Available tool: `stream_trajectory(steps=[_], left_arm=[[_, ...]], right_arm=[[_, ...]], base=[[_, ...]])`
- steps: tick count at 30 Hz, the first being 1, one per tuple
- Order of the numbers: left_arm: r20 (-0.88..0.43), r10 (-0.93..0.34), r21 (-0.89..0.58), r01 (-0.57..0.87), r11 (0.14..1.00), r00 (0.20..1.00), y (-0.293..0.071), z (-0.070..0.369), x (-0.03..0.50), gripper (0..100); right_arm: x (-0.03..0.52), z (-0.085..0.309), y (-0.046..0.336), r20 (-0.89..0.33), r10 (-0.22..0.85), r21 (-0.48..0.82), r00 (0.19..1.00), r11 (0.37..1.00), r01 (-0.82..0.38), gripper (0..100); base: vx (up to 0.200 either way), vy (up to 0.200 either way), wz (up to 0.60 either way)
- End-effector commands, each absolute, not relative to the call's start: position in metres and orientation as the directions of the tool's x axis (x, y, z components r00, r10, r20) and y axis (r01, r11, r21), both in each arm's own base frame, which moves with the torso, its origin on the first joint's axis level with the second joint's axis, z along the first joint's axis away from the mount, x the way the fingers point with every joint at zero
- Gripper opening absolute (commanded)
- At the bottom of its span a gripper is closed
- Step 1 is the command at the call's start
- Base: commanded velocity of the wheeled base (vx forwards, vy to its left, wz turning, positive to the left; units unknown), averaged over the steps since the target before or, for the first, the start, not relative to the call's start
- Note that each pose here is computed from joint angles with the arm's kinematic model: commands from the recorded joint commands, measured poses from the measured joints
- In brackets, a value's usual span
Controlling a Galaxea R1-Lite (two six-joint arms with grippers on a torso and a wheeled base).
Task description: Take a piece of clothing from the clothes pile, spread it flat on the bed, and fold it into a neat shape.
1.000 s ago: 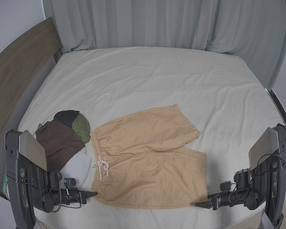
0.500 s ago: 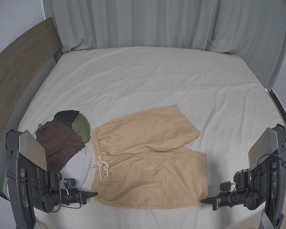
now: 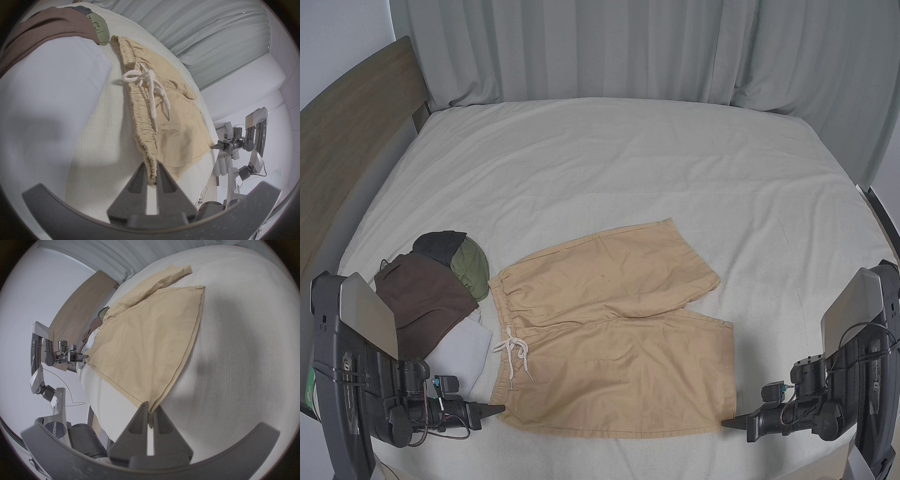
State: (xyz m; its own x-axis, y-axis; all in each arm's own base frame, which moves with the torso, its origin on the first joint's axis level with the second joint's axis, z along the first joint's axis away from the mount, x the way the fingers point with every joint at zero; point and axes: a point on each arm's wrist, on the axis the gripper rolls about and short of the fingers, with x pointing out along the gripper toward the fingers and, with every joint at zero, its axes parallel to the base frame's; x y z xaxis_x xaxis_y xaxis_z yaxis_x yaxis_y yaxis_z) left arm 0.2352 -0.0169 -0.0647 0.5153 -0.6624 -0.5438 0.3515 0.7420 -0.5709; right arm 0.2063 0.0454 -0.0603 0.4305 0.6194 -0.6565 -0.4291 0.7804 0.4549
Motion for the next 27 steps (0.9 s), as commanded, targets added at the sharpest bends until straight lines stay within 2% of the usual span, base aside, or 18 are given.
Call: stream_trajectory(steps=[1, 15, 27], left_arm=[[-0.553, -0.662, -0.578, 0.339, 0.742, 0.505, -0.016, -0.063, 0.229, 0], [-0.597, -0.655, -0.543, 0.369, 0.755, 0.462, -0.013, -0.062, 0.208, 0], [-0.610, -0.652, -0.529, 0.381, 0.758, 0.450, -0.012, -0.063, 0.203, 0]], right_arm=[[0.204, -0.059, 0.045, -0.658, 0.620, 0.457, 0.426, 0.780, -0.428, 0], [0.201, -0.057, 0.041, -0.656, 0.628, 0.452, 0.419, 0.771, -0.448, 0], [0.191, -0.051, 0.040, -0.693, 0.631, 0.473, 0.349, 0.763, -0.441, 0]], base=[[0.000, 0.000, 0.00], [0.000, 0.000, 0.00], [0.000, 0.000, 0.00]])
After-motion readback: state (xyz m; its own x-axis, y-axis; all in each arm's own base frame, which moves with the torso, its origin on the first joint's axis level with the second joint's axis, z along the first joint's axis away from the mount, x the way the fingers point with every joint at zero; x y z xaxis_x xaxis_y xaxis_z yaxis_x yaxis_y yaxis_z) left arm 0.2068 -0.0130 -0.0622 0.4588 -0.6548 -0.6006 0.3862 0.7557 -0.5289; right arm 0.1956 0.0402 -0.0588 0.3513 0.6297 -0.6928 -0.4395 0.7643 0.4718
